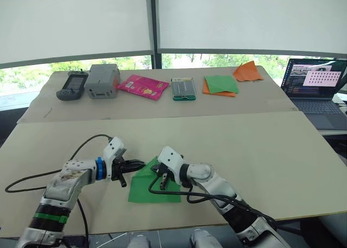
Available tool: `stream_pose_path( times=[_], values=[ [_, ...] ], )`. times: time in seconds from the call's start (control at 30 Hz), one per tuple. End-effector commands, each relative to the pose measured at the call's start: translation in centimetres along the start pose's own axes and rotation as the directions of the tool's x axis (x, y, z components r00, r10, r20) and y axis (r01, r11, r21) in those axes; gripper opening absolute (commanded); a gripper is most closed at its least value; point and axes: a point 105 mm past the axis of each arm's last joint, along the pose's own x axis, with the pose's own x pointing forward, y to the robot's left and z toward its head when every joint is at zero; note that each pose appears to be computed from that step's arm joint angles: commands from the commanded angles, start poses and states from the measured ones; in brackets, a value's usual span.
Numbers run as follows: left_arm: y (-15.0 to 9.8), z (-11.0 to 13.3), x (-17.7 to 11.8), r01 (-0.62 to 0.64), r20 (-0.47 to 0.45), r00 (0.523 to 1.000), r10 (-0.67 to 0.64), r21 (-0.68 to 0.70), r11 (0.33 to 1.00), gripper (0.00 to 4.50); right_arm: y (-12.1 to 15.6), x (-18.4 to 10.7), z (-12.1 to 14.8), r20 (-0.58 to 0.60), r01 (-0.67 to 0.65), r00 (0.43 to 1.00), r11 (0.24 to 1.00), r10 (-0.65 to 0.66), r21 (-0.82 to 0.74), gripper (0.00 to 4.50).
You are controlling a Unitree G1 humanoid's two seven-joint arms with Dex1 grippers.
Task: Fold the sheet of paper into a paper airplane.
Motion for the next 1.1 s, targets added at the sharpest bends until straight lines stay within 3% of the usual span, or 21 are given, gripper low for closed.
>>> stream_pose_path(
  times=[0.03,0.17,0.47,0.67,1.1],
  values=[
    [0.1,1.3,0.9,0.004,0.018,1.000,-0.005,0.061,0.998,0.07,0.1,0.3,-0.3,-0.013,-0.003,1.000,1.000,0.003,-0.004,0.00],
    [0.2,1.8,1.9,0.016,0.016,1.000,-0.018,0.093,0.996,0.07,0.1,0.4,-0.3,-0.013,-0.003,1.000,1.000,0.003,-0.003,0.00],
    [1.2,0.1,3.0,-0.014,-0.083,0.996,0.029,0.168,0.986,0.07,0.0,0.2,0.0,-0.007,0.007,1.000,1.000,-0.007,-0.003,0.00],
    [1.2,-0.2,3.7,-0.011,-0.087,0.996,0.027,0.180,0.984,0.07,0.6,0.0,0.4,0.001,-0.015,1.000,1.000,0.015,-0.009,0.00],
    [0.3,-2.4,2.7,0.020,-0.161,0.987,0.012,0.194,0.981,0.07,0.2,0.0,-0.3,-0.033,0.007,0.999,1.000,-0.006,0.027,0.00]
  ],
)
